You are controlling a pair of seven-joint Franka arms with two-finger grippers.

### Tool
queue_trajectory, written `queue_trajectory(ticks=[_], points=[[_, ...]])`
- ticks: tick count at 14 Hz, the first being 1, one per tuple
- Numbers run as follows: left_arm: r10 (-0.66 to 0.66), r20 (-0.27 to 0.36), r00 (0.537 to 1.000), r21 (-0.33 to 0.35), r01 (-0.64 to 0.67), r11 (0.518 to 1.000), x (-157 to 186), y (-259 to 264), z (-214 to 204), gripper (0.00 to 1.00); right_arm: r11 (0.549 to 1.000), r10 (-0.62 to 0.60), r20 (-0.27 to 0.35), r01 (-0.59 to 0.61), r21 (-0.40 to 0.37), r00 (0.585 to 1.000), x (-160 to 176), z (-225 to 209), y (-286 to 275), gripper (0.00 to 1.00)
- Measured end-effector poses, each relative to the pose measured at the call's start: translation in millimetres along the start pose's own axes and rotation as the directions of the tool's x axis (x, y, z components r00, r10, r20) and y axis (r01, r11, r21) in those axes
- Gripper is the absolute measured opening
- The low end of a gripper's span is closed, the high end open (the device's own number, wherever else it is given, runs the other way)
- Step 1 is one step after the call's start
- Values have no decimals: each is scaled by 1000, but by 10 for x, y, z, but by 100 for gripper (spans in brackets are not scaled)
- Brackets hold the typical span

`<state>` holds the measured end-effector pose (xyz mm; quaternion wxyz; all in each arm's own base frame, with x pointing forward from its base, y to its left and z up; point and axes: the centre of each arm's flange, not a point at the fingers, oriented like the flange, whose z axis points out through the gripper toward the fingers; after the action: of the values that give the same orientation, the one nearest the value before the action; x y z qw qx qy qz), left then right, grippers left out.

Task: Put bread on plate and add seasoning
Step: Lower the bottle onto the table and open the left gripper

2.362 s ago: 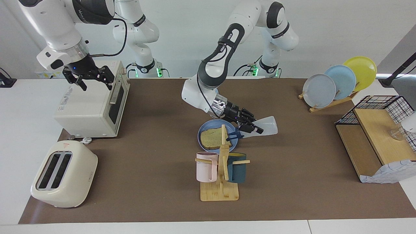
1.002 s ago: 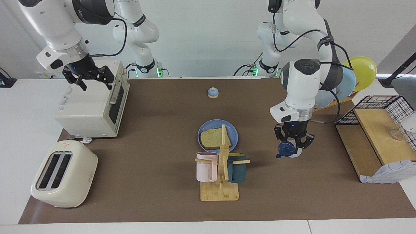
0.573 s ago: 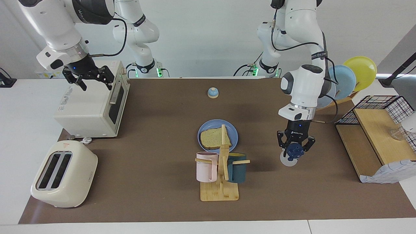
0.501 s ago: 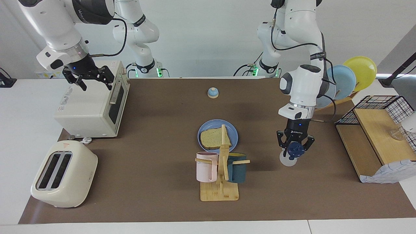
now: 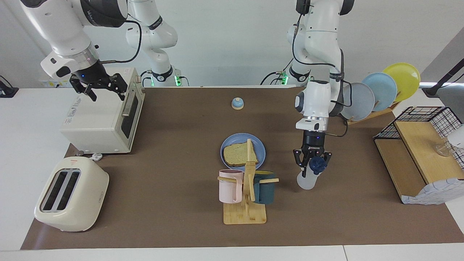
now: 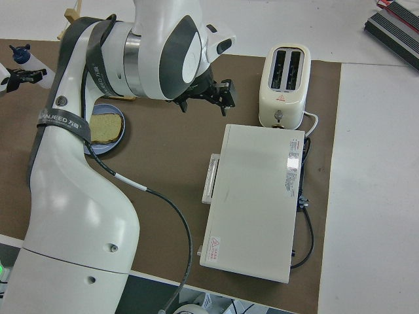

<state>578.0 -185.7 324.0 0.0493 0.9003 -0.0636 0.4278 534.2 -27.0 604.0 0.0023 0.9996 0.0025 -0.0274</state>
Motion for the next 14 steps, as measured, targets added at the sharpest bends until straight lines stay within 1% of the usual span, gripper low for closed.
queue_trajectory(ticks=[2,9,14], points=[[7,-4,1000,6,-7,1000,-169,52,140,44,1000,0,0,0,0,1000,0,0,0,100],[33,-13,999,11,-32,999,-192,119,348,44,1000,0,0,0,0,1000,0,0,0,100],[41,-21,999,11,-41,999,-156,120,374,44,1000,0,0,0,0,1000,0,0,0,100]])
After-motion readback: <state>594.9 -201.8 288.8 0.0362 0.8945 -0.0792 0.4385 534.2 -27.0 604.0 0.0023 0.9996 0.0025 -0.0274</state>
